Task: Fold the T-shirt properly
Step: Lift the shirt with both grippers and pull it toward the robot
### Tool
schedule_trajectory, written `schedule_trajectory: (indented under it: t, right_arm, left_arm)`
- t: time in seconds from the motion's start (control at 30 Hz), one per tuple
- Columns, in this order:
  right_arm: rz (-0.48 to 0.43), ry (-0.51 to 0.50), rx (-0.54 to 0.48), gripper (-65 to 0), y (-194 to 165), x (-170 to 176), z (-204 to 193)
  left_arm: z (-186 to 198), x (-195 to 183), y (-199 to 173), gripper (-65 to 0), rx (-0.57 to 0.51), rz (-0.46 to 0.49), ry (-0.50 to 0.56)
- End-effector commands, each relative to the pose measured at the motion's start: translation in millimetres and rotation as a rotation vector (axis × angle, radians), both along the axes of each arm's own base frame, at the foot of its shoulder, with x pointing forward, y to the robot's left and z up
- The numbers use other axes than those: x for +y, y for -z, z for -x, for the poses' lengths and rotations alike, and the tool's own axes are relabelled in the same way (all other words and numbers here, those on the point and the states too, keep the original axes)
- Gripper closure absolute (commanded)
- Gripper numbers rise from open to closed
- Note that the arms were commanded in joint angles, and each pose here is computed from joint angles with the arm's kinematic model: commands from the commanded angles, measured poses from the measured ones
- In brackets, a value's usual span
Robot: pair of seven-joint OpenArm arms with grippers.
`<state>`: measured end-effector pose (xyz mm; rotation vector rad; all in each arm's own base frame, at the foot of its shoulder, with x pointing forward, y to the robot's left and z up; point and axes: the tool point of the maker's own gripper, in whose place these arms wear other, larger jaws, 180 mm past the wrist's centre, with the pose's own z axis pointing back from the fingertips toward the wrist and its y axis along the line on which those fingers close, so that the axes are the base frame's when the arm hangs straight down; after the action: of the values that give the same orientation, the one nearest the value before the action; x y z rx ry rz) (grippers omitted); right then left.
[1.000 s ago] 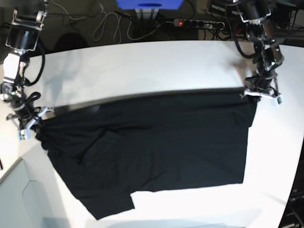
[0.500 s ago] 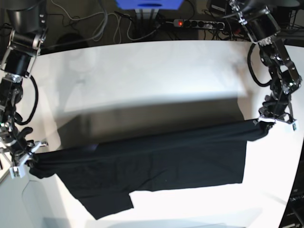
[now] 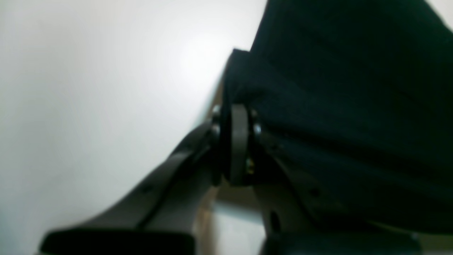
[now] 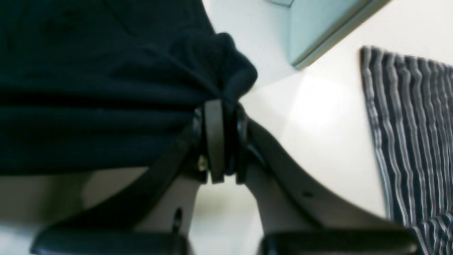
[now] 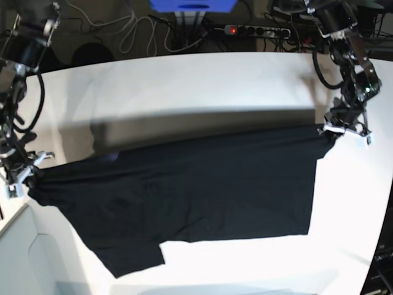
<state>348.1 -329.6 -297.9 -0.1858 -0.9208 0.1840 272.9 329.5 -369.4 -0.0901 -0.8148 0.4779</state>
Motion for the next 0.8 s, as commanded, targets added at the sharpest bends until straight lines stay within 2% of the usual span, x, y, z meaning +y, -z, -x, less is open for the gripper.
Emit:
schedule_trajectory:
  t: [0.0, 0.17, 0.3, 0.4, 0.77]
  right_arm:
    - [0.056, 0.033, -0.010, -0.2, -10.2, -17.6, 8.1]
    - [0.048, 0.084, 0.075, -0.2, 20.7, -25.5, 58.2]
    - [0.045, 0.136, 0.112, -0.2, 32.1, -36.6, 88.7]
    - [0.055, 0.143, 0.144, -0.2, 38.3, -40.0, 104.3]
    - [0.084, 0.107, 0.199, -0.3, 46.0, -32.8, 125.0]
  left_arm:
    - [1.6, 15.8, -10.4, 0.0, -0.018, -0.059, -0.025]
    - [30.4, 11.5, 11.7, 0.0, 0.056, -0.045, -0.028]
    - [59.1, 7.1, 25.8, 0.0, 0.115, -0.043, -0.025]
    - [83.3, 9.6, 19.6, 0.0, 0.114, -0.054, -0.066]
    - [128.8, 2.8, -8.4, 0.0, 0.078, -0.079, -0.165]
